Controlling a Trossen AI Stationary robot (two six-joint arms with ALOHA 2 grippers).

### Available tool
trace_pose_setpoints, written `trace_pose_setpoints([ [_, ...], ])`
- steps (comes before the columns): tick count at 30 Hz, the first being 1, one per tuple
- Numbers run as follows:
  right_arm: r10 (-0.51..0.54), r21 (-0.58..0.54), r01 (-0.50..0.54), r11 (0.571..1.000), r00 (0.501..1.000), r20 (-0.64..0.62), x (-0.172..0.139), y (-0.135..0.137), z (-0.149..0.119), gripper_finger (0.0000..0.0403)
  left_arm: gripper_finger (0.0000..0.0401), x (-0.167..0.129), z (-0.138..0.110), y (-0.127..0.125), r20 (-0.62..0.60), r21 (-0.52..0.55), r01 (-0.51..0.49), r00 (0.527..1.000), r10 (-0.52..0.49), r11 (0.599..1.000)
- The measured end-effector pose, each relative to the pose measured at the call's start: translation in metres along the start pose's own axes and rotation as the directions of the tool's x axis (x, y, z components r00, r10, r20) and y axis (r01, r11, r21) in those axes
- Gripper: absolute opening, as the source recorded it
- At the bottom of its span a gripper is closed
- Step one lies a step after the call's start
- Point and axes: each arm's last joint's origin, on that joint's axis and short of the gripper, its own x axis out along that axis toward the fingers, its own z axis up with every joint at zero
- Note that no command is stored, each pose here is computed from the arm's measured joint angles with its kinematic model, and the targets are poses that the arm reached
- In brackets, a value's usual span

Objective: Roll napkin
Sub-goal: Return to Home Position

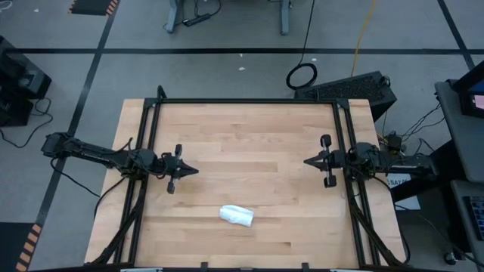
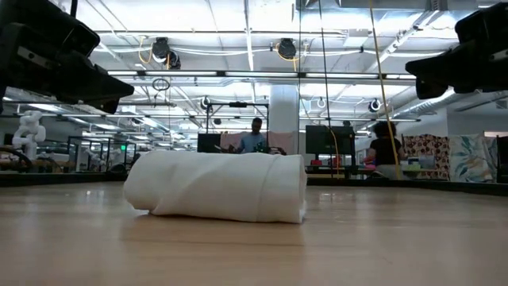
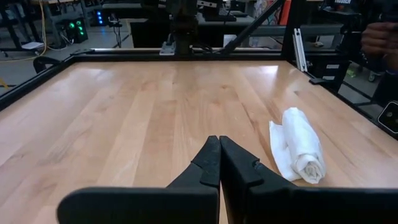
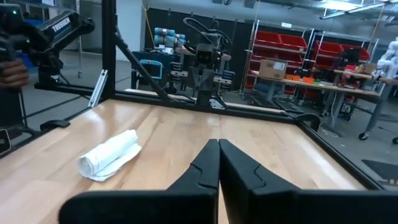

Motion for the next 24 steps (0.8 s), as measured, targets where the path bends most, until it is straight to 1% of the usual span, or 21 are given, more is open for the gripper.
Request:
trace_pose_setpoints([
  [7,0.001,0.032,-0.001,0.999,1.0,-0.007,0.0,0.0,-0.001,0.0,0.0002,0.0,0.0,0.001,0.002,0.022,-0.006,1.0,0.006,1.0],
  [13,0.001,0.032,-0.001,0.999,1.0,-0.008,0.0,0.0,-0.001,0.0,0.0002,-0.003,0.004,0.006,0.041,0.019,-0.043,0.998,0.042,0.999],
  [17,0.001,0.031,-0.001,1.0,1.0,-0.008,0.0,0.0,-0.001,0.0,0.0002,-0.005,0.008,0.008,0.081,0.045,-0.012,0.997,0.009,0.999],
  [19,0.001,0.031,-0.001,1.0,1.0,-0.008,0.0,0.0,-0.001,0.0,0.0002,-0.007,0.01,0.011,0.102,0.045,-0.014,0.995,0.009,0.999],
  [24,0.001,0.031,-0.001,1.0,1.0,-0.008,0.0,0.0,-0.001,0.0,0.0001,-0.013,0.008,0.017,0.088,0.033,-0.035,0.996,0.032,0.999],
])
